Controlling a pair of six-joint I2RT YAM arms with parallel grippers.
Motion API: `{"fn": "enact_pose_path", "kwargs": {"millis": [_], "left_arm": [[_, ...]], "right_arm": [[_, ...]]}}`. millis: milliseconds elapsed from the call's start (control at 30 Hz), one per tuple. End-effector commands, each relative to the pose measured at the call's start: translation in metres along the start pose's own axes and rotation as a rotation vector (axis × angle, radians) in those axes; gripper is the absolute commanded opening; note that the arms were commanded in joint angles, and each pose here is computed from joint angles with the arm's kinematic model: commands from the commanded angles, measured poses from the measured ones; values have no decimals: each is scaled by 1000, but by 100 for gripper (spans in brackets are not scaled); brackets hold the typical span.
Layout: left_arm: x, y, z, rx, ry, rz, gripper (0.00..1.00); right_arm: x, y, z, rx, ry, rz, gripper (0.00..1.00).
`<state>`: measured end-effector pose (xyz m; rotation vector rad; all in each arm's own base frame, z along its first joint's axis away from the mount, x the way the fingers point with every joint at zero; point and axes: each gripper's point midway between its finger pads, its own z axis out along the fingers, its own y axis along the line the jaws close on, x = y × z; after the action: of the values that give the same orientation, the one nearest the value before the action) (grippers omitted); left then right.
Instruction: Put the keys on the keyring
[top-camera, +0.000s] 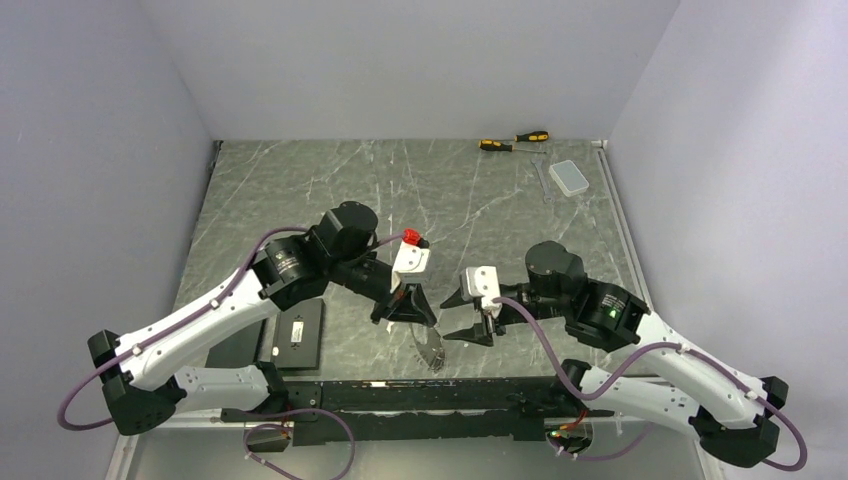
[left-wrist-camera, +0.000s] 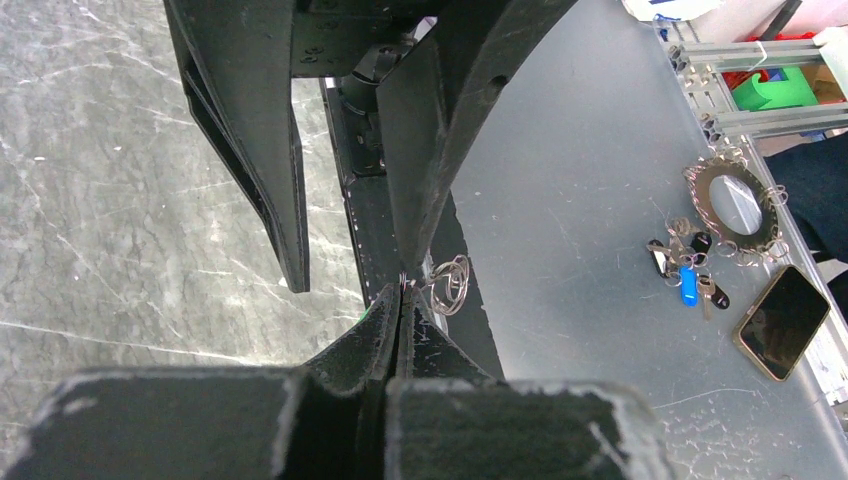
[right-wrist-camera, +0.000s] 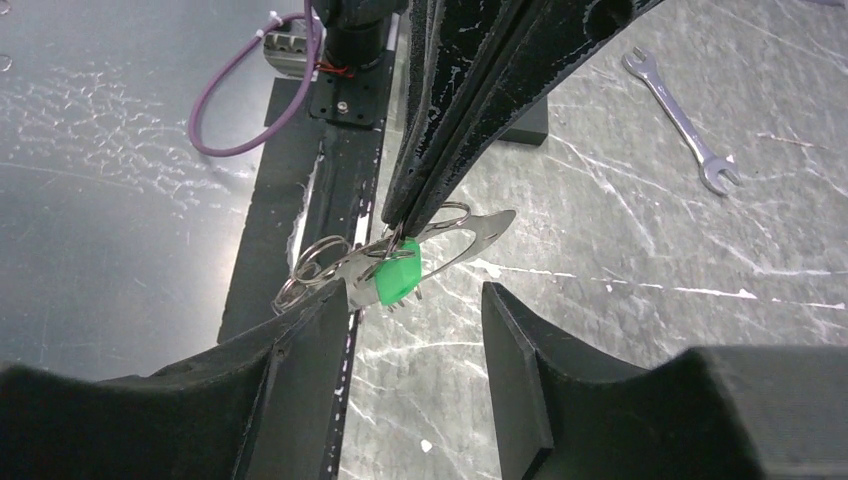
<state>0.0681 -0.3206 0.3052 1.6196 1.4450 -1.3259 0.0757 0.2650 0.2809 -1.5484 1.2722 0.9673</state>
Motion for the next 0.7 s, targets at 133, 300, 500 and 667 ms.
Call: {"fn": "enact_pose_path", "kwargs": {"millis": [133,300,500,667], "left_arm": [[-20,18,-4,-128,-84,51,0],[-22,19,-3,-142,-148,51,0],[-20,25,-5,-194,-174,45,0],[-24,28,-4,-207,-220,53,0]], "right_arm": [[-6,-32,-7,245,-102,106,56],[-7,-50,-28,459,-285,228,54],[-7,-45,-40,492,-402,274,43],[-2,-41,-32,462,-419,298,38]]}}
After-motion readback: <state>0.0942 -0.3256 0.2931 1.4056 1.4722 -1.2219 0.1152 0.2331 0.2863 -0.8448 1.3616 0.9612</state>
